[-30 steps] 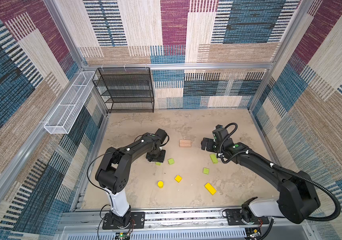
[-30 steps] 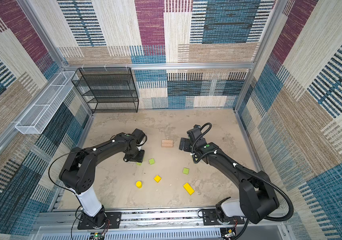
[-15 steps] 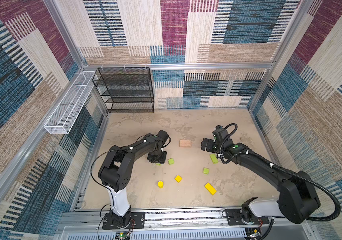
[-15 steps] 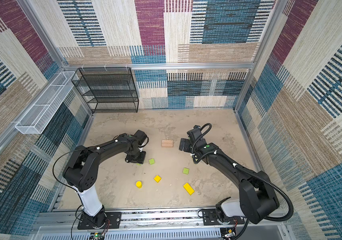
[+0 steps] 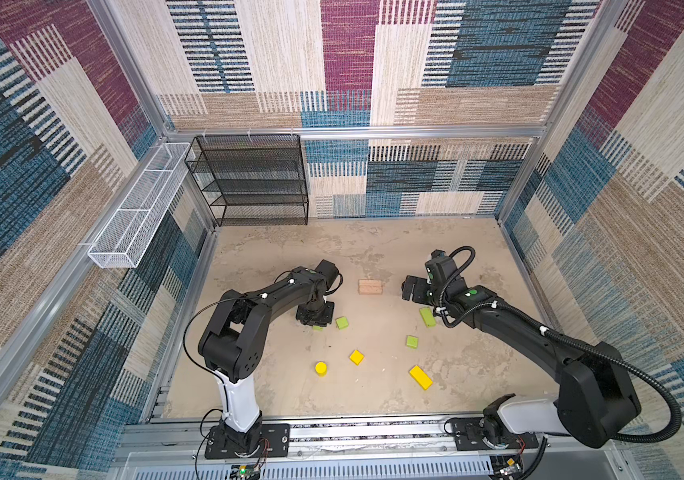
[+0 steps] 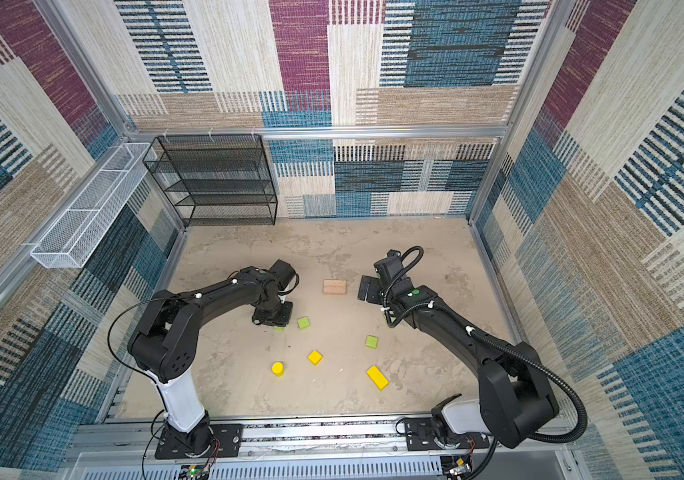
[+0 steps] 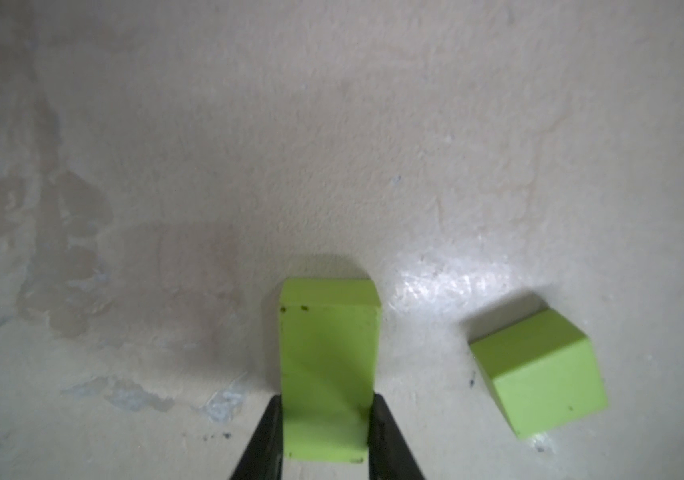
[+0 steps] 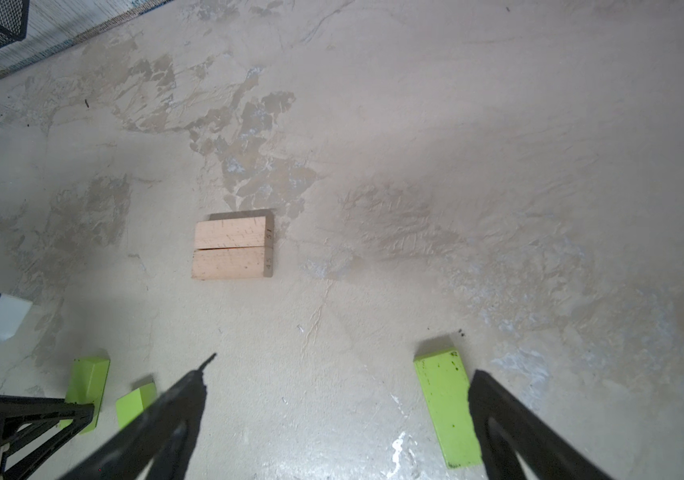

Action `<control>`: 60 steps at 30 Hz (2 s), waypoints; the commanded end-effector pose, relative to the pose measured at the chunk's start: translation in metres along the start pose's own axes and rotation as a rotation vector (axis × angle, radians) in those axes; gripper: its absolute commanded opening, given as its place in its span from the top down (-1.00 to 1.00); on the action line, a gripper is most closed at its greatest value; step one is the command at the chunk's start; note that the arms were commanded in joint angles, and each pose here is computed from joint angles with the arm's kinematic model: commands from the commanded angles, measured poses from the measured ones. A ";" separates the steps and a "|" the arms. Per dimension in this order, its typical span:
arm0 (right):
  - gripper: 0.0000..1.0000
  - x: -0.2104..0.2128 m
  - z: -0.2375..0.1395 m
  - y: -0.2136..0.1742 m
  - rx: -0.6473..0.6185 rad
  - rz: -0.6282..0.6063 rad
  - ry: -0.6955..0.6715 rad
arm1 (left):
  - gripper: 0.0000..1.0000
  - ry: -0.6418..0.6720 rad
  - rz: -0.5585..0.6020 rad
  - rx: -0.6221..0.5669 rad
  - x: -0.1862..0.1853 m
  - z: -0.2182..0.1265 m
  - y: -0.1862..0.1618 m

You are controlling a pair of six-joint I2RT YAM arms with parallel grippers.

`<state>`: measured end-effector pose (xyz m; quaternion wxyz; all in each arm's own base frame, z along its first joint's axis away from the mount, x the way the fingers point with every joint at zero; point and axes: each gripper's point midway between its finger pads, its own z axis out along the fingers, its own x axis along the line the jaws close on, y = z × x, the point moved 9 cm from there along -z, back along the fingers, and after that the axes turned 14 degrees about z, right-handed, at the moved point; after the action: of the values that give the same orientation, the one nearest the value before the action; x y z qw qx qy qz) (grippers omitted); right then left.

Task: Build the wood block tower
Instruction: 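Carry the green block with the left gripper over the wooden stack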

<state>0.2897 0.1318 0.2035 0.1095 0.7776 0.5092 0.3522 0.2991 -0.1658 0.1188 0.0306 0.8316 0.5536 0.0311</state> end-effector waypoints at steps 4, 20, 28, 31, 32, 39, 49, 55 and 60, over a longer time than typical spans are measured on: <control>-0.98 0.004 -0.001 0.004 -0.025 0.002 0.028 | 0.60 0.012 -0.023 -0.006 0.000 -0.004 0.001; -0.99 -0.011 -0.003 0.011 -0.058 0.019 0.005 | 0.72 -0.016 0.010 -0.111 -0.017 -0.068 0.034; -0.99 -0.027 0.003 0.020 -0.075 0.043 -0.025 | 0.77 -0.017 0.026 -0.125 -0.046 -0.077 0.071; -0.99 -0.032 0.006 0.022 -0.069 0.042 -0.036 | 0.77 -0.019 0.027 -0.139 -0.058 -0.077 0.085; -0.99 -0.034 0.006 0.023 -0.068 0.043 -0.038 | 0.77 -0.019 0.030 -0.144 -0.062 -0.076 0.089; -0.99 -0.048 0.007 0.030 -0.076 0.056 -0.045 | 0.81 -0.023 0.002 -0.156 -0.082 -0.065 0.111; -0.98 -0.060 0.008 0.029 -0.067 0.071 -0.057 | 0.83 -0.016 -0.040 -0.162 -0.100 -0.042 0.134; -0.99 -0.071 0.007 0.019 -0.048 0.092 -0.067 | 0.85 -0.015 -0.057 -0.167 -0.103 -0.030 0.145; -0.99 -0.075 0.005 0.017 -0.046 0.100 -0.072 | 0.84 0.011 -0.059 -0.178 -0.103 -0.025 0.149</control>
<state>0.2858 0.0599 0.1721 0.1285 0.8134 0.4653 0.3245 0.3925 -0.3196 0.1546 0.1075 0.8150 0.5651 0.0703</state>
